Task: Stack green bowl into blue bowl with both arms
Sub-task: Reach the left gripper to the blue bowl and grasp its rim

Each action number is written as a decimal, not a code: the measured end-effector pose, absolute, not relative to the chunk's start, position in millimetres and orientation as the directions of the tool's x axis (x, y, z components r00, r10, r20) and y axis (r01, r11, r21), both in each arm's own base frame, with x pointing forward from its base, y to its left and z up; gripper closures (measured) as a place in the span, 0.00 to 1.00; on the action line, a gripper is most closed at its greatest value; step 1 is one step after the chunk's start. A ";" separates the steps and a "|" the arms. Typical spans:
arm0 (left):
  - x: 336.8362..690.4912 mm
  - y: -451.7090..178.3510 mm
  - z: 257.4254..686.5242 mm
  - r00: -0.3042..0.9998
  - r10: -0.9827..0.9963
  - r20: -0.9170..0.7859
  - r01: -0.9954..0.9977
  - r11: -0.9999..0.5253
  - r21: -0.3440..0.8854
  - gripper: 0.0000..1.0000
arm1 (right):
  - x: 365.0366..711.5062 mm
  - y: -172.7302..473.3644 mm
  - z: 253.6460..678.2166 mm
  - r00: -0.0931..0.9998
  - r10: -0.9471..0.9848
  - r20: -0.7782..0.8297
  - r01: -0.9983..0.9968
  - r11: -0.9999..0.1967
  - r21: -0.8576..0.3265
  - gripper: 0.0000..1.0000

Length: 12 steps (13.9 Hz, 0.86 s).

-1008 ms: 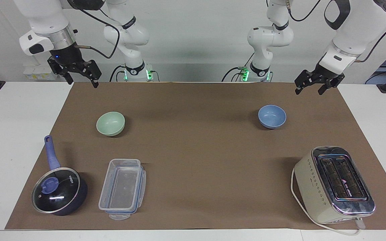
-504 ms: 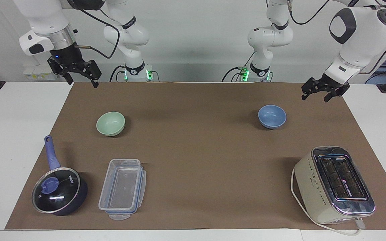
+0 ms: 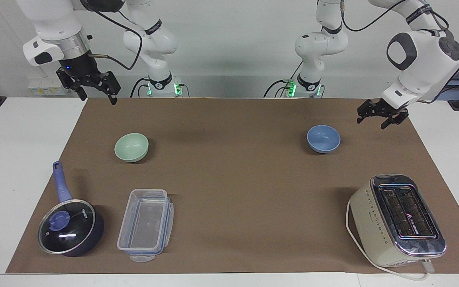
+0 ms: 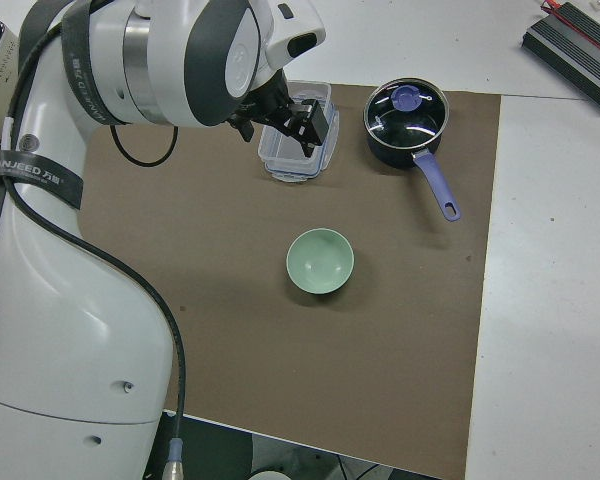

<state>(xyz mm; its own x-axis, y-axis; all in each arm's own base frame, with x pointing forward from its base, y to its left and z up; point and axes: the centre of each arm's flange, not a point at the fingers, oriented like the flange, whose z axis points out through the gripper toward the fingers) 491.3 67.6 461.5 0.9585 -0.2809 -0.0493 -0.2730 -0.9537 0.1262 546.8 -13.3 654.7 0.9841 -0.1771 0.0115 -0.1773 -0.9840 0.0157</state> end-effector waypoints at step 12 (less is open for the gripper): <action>449.5 45.1 340.2 0.982 -0.185 0.047 -0.190 -0.957 0.220 0.48 | 546.8 -13.3 654.7 0.984 -0.177 0.011 -0.177 -0.984 0.016 0.00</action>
